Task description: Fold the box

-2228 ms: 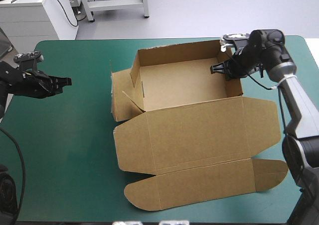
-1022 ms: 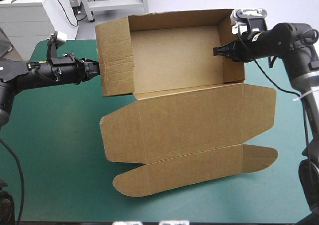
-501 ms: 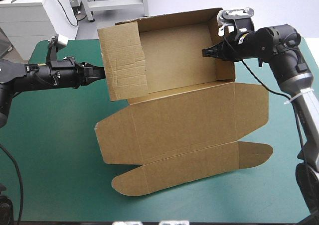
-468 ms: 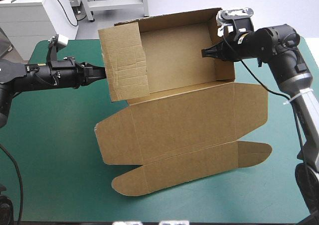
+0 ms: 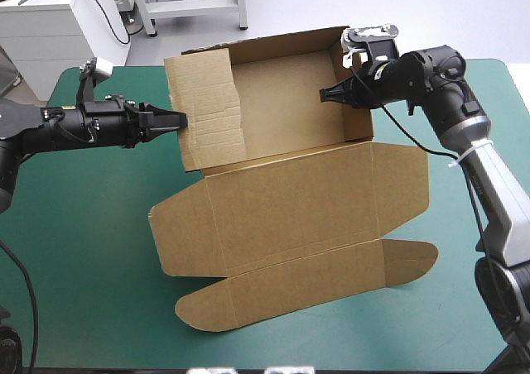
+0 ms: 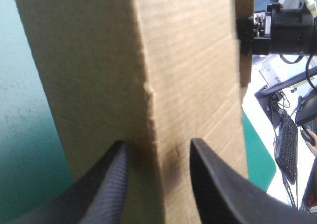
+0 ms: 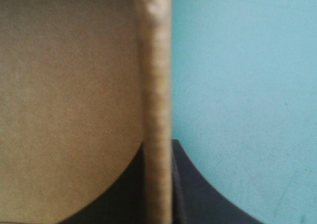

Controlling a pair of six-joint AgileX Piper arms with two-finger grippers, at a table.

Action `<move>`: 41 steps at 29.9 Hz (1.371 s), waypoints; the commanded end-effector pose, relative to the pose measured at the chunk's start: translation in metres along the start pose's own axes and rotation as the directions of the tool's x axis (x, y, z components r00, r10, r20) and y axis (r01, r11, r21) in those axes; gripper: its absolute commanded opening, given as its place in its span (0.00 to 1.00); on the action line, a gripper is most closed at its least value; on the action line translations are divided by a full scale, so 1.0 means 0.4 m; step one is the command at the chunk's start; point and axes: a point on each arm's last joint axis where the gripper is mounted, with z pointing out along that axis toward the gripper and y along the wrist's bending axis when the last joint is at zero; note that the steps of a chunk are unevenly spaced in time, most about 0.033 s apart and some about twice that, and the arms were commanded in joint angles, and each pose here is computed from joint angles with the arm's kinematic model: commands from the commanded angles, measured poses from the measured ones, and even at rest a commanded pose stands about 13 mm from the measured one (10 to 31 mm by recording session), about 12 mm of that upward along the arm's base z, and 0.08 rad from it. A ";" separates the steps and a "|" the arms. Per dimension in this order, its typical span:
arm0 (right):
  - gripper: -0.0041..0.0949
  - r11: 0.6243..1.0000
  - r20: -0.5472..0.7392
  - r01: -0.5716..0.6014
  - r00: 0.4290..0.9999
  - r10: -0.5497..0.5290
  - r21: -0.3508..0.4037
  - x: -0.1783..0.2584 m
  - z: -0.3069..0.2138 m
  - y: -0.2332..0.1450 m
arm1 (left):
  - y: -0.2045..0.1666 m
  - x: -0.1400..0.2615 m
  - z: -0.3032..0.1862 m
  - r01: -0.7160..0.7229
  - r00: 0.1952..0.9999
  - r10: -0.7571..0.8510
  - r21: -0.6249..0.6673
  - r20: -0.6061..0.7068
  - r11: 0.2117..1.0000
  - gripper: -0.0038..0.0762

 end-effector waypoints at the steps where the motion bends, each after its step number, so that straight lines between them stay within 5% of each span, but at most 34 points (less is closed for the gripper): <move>1: 0.04 0.999 0.160 -0.012 0.987 0.017 -0.035 -0.041 -0.075 0.017 | -0.067 -0.005 -0.026 -0.036 0.999 0.035 0.091 0.016 0.995 0.56; 9: 0.04 0.998 0.176 0.020 0.984 -0.011 -0.053 -0.041 -0.073 0.050 | -0.073 -0.008 -0.010 -0.043 0.999 0.041 0.071 0.031 0.997 0.59; 14: 0.04 0.997 0.191 0.065 0.980 -0.056 -0.039 -0.038 -0.072 0.087 | -0.088 0.012 0.049 -0.113 0.993 0.111 -0.047 -0.035 0.992 0.59; 29: 0.04 0.998 0.130 0.042 0.991 -0.036 -0.046 -0.023 -0.069 0.097 | -0.058 -0.006 0.081 0.093 0.991 -0.054 -0.339 0.123 0.936 0.56; 35: 0.04 0.996 0.127 0.038 0.991 -0.028 -0.076 -0.020 -0.069 0.112 | -0.072 -0.007 0.098 0.056 0.990 -0.003 -0.368 0.144 0.928 0.37; 39: 0.04 0.994 0.103 0.039 0.994 -0.028 -0.101 -0.012 -0.071 0.129 | -0.088 -0.007 0.126 -0.008 0.987 0.067 -0.372 0.147 0.928 0.05; 41: 0.04 0.994 0.089 0.047 0.995 -0.038 -0.096 -0.009 -0.071 0.130 | -0.091 -0.006 0.140 -0.062 0.983 0.124 -0.397 0.133 0.916 0.04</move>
